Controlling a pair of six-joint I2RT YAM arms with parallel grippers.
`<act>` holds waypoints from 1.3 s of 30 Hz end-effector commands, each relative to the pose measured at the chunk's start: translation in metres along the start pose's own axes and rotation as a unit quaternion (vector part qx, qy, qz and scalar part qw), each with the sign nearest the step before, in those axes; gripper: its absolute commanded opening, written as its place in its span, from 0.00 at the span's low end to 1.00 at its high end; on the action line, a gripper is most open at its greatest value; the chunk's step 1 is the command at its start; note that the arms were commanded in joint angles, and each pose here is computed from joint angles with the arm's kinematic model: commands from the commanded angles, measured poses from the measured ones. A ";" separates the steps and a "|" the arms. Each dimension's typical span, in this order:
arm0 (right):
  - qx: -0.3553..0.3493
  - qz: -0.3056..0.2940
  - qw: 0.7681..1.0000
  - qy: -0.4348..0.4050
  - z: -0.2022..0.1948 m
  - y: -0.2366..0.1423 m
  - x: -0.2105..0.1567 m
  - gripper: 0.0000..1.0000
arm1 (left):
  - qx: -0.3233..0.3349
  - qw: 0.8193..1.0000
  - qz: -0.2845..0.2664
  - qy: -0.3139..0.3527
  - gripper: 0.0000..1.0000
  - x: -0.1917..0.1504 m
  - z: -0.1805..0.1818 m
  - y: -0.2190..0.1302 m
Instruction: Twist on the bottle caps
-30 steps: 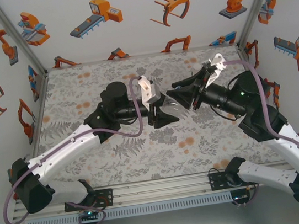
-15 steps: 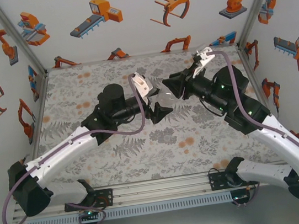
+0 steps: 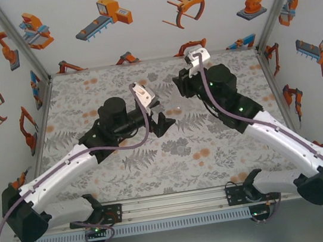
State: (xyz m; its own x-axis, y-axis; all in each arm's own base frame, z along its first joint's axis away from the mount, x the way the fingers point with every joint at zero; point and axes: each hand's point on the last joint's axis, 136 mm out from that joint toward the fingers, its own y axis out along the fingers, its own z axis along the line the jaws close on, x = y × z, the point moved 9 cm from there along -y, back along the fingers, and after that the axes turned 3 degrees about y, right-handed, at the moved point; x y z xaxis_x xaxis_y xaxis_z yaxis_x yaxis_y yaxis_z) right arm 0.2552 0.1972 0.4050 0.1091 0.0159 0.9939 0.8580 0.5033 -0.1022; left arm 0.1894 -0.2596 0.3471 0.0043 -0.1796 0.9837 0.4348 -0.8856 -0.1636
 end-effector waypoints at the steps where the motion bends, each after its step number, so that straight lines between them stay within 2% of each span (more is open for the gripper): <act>1: -0.032 -0.016 0.999 -0.014 -0.015 0.026 -0.011 0.00 | 0.031 0.999 0.012 -0.021 0.84 -0.006 0.003 -0.014; 13: -0.085 0.024 0.996 0.009 -0.065 0.117 -0.090 0.00 | 0.076 0.995 0.015 -0.059 0.84 -0.014 0.001 -0.052; 22: -0.104 0.073 0.991 0.030 -0.089 0.142 -0.140 0.00 | 0.119 0.988 0.010 -0.094 0.84 -0.023 -0.001 -0.085; 30: -0.113 0.084 0.989 0.037 -0.097 0.147 -0.166 0.06 | 0.143 0.984 0.009 -0.109 0.84 -0.029 -0.001 -0.099; 32: -0.113 0.086 0.989 0.034 -0.097 0.148 -0.168 0.12 | 0.146 0.983 0.011 -0.108 0.84 -0.030 0.000 -0.100; 37: -0.118 0.085 0.989 0.034 -0.098 0.143 -0.167 0.35 | 0.148 0.983 0.009 -0.105 0.84 -0.028 0.000 -0.099; 39: -0.117 0.082 0.989 0.034 -0.098 0.142 -0.165 0.40 | 0.149 0.983 0.011 -0.105 0.84 -0.029 0.001 -0.096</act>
State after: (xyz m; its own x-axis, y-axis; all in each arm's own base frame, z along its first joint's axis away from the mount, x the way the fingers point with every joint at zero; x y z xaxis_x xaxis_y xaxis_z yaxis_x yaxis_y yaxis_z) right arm 0.4094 0.1858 0.2229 0.2864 0.0402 0.9573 0.9146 0.2861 -0.2856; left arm 0.1462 -0.1696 0.3342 0.1816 -0.0911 0.9792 0.6628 -0.7242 -0.1903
